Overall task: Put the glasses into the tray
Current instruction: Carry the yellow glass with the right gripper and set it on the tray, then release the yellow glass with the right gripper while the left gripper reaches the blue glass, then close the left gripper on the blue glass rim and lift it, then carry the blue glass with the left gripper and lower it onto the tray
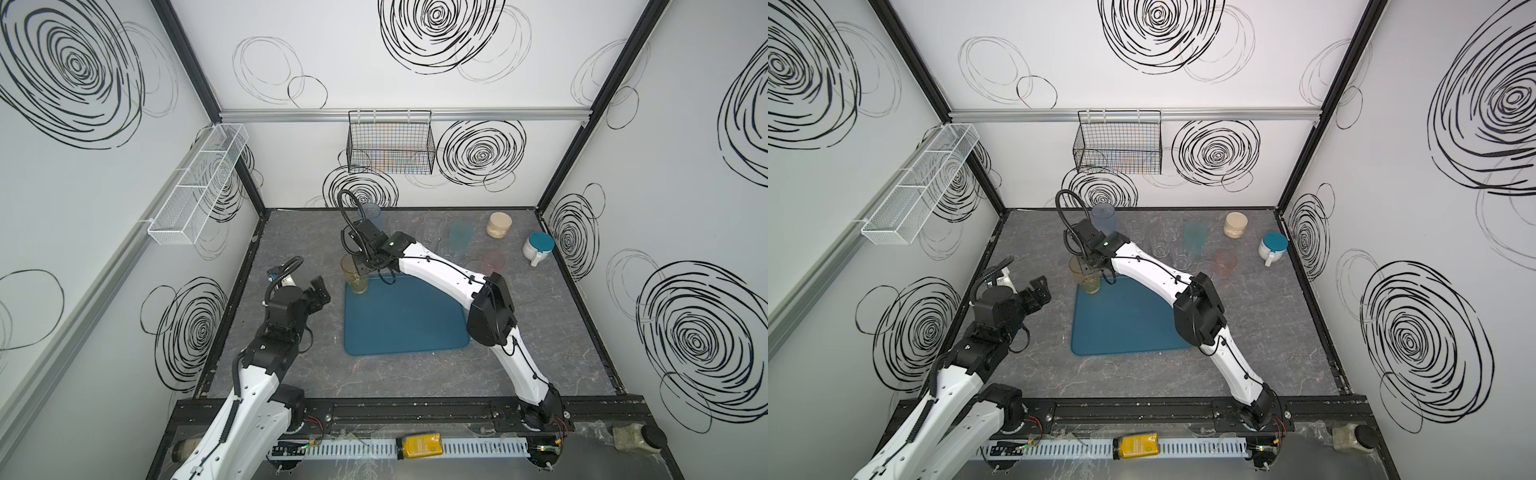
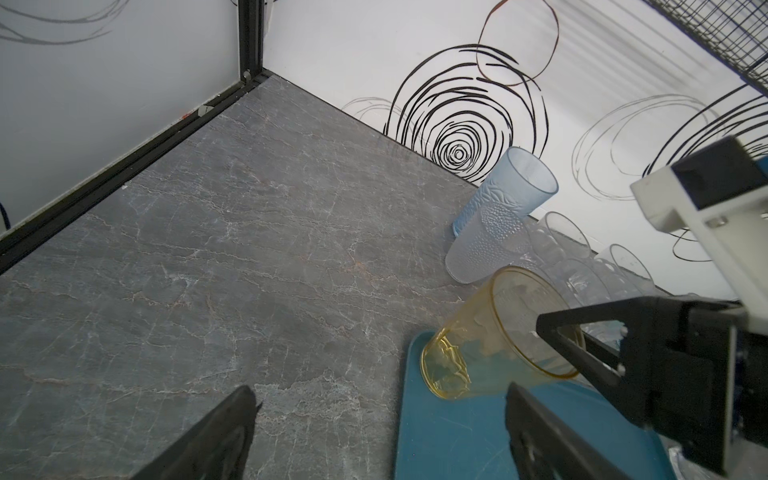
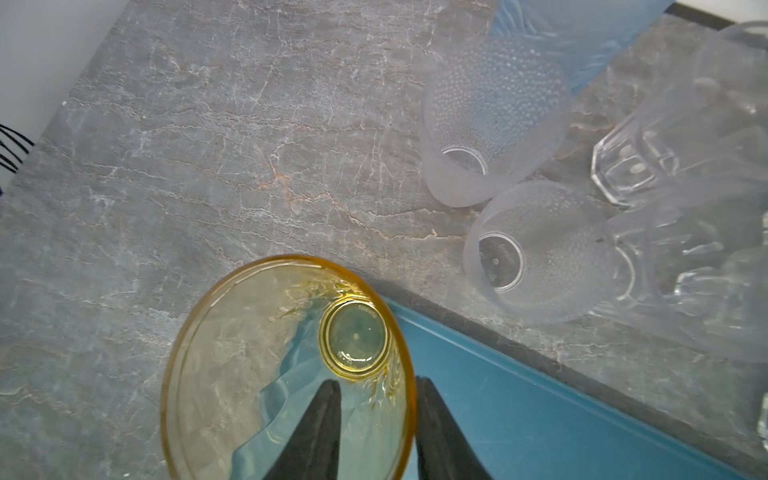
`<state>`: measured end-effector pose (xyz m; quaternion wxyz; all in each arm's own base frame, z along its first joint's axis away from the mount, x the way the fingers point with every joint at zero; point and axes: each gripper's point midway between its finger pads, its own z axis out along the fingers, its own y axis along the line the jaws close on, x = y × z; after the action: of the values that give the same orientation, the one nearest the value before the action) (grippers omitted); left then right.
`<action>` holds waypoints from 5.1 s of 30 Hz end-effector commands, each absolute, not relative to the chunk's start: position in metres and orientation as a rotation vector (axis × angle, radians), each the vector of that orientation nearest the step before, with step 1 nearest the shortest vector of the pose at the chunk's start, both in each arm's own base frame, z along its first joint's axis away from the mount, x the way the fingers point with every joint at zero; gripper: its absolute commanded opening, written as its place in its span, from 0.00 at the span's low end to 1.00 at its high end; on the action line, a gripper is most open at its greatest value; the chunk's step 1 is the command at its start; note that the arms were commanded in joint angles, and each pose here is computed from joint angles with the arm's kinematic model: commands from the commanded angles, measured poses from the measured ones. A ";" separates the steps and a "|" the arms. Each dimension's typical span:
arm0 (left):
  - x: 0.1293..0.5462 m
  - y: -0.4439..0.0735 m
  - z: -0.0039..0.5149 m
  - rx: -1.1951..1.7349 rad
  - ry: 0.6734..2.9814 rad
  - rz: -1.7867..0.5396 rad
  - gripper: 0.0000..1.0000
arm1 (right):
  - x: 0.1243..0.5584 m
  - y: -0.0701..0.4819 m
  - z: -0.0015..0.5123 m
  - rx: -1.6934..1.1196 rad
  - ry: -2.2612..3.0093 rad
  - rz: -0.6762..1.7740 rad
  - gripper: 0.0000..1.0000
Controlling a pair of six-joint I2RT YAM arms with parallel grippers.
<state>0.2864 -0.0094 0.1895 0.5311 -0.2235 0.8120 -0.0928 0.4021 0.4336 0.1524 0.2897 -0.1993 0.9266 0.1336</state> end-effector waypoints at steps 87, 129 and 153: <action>0.629 -0.134 0.154 -0.101 2.165 -0.210 0.44 | 0.328 0.240 0.103 -0.129 2.530 0.471 0.49; 0.522 -0.017 0.306 -0.398 1.847 -0.200 0.00 | 0.308 0.256 0.119 -0.155 2.514 0.418 0.50; 0.312 -0.177 0.259 0.261 2.183 -0.360 0.01 | 0.325 0.208 0.136 0.018 2.457 0.430 0.50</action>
<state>0.3322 -0.1776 0.2774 0.4685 0.0898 0.8657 -0.1515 0.3238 0.2154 0.1326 0.3115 -0.0043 0.9362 0.1629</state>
